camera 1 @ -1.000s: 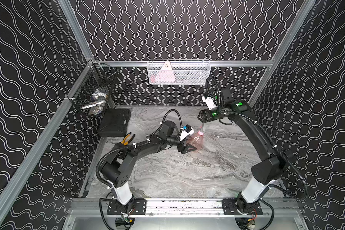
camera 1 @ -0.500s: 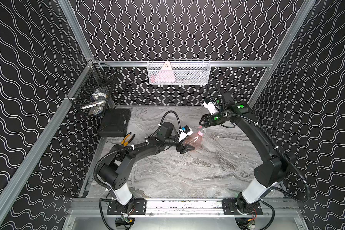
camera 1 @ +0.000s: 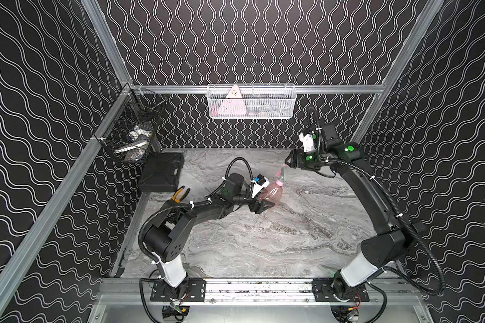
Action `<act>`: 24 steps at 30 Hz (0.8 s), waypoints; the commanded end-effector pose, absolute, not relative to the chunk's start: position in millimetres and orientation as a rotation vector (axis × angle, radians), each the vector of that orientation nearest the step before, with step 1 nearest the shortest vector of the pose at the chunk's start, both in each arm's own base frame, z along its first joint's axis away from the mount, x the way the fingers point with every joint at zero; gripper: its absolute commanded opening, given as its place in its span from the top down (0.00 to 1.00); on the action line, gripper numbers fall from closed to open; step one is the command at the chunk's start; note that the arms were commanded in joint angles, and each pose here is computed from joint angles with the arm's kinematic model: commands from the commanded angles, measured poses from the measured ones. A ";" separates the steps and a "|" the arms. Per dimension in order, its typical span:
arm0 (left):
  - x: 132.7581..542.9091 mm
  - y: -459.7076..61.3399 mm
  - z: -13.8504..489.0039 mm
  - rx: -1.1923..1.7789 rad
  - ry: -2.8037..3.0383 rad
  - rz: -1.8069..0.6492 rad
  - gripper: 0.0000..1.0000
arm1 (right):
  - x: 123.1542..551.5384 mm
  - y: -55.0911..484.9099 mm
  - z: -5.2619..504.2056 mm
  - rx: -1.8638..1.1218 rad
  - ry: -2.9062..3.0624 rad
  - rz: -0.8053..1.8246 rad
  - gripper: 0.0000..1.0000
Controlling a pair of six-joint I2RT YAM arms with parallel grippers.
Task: Attach spray nozzles to spray bottles
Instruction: Screw the spray nozzle on the spray bottle.
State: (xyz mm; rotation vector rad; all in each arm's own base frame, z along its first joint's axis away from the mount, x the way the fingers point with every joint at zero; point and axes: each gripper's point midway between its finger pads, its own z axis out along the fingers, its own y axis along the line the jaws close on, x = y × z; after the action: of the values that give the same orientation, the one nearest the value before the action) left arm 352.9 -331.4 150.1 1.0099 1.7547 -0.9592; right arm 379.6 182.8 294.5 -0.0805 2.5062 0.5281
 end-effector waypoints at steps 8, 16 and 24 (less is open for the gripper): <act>365.3 -339.1 165.2 0.914 1.711 -0.917 0.84 | 343.9 213.2 256.3 -0.135 2.610 0.516 0.44; 362.9 -337.4 171.8 0.919 1.697 -0.909 0.84 | 354.9 225.6 240.4 -0.154 2.653 0.462 0.54; 360.5 -337.2 173.2 0.920 1.687 -0.917 0.85 | 370.0 224.1 238.3 -0.140 2.630 0.405 0.53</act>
State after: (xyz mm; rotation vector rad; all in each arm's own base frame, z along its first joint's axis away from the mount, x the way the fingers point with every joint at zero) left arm 360.1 -335.3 157.7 0.9127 1.7559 -0.9148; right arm 362.0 225.7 233.7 -0.1640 2.6589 0.4249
